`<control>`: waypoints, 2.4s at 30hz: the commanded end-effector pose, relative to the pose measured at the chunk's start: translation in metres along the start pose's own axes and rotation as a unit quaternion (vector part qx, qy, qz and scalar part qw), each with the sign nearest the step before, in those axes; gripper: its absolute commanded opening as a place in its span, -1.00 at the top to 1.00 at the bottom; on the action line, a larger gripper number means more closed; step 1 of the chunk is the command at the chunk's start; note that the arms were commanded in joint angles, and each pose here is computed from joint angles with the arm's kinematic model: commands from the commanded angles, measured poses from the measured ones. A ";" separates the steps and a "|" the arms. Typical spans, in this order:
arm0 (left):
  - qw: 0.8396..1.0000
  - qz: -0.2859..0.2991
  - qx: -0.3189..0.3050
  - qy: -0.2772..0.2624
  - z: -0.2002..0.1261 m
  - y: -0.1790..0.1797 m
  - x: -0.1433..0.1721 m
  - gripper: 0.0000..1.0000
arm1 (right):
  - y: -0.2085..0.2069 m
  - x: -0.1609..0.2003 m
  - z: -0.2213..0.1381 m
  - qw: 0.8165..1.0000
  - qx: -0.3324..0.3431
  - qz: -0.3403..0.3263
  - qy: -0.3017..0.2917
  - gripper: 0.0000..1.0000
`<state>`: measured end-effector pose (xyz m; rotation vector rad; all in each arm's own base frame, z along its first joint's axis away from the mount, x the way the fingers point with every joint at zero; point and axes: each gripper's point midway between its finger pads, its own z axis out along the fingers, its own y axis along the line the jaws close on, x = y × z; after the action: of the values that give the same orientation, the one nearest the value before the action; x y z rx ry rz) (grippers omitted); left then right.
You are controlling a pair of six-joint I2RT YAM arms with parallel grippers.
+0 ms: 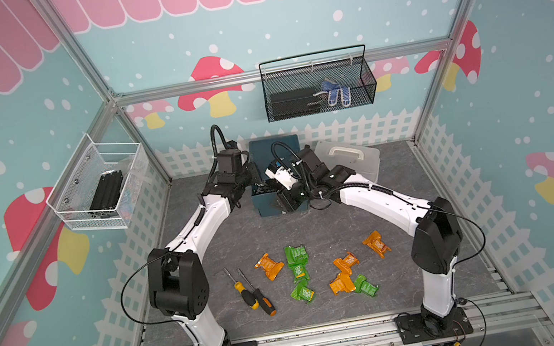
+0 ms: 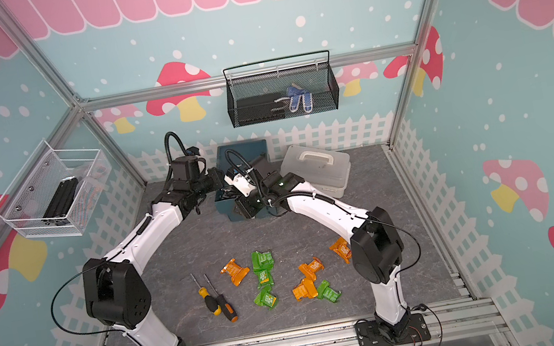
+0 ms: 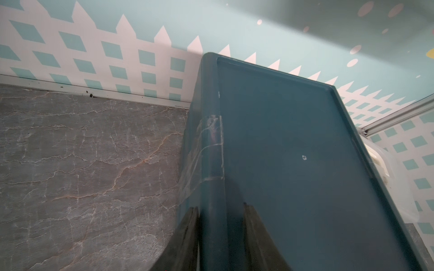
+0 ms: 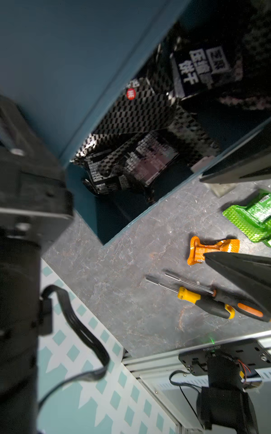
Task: Place the cookies into the drawer by color
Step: Close the drawer in the storage box, then open the drawer in the storage box.
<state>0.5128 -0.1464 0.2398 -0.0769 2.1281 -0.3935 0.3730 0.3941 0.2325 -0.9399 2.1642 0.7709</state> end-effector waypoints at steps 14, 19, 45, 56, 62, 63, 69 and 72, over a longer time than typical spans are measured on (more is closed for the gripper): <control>1.000 0.028 0.002 0.008 -0.018 -0.008 0.003 0.29 | -0.043 -0.025 0.034 0.996 0.088 -0.029 -0.011 -0.03; 1.000 0.016 0.003 -0.019 -0.037 -0.011 -0.013 0.16 | -0.017 -0.029 0.015 0.998 0.036 -0.028 -0.031 -0.03; 0.861 -0.372 0.302 -0.174 -0.115 -0.063 0.094 -0.71 | -0.143 -0.071 -0.043 0.979 0.138 0.087 -0.119 -0.54; 0.858 -0.392 0.274 -0.188 -0.067 -0.057 0.118 -0.62 | -0.158 -0.065 -0.019 0.980 0.138 0.099 -0.107 -0.42; 0.856 -0.411 0.263 -0.171 -0.030 -0.057 0.133 -0.54 | -0.160 -0.055 -0.008 0.982 0.132 0.097 -0.092 -0.41; 0.858 -0.408 0.262 -0.171 -0.025 -0.058 0.134 -0.52 | -0.159 -0.055 -0.008 0.983 0.128 0.095 -0.092 -0.42; 0.859 -0.410 0.240 -0.193 -0.006 -0.044 0.125 -0.24 | -0.158 -0.050 -0.006 0.984 0.128 0.096 -0.082 -0.41; 0.860 -0.408 0.239 -0.191 0.002 -0.044 0.126 -0.01 | -0.157 -0.050 -0.008 0.984 0.128 0.090 -0.081 -0.41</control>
<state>0.4313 -0.2177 0.1386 -0.7133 1.5354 -1.2535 0.5257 0.3177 0.2633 -0.5095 2.0858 0.6112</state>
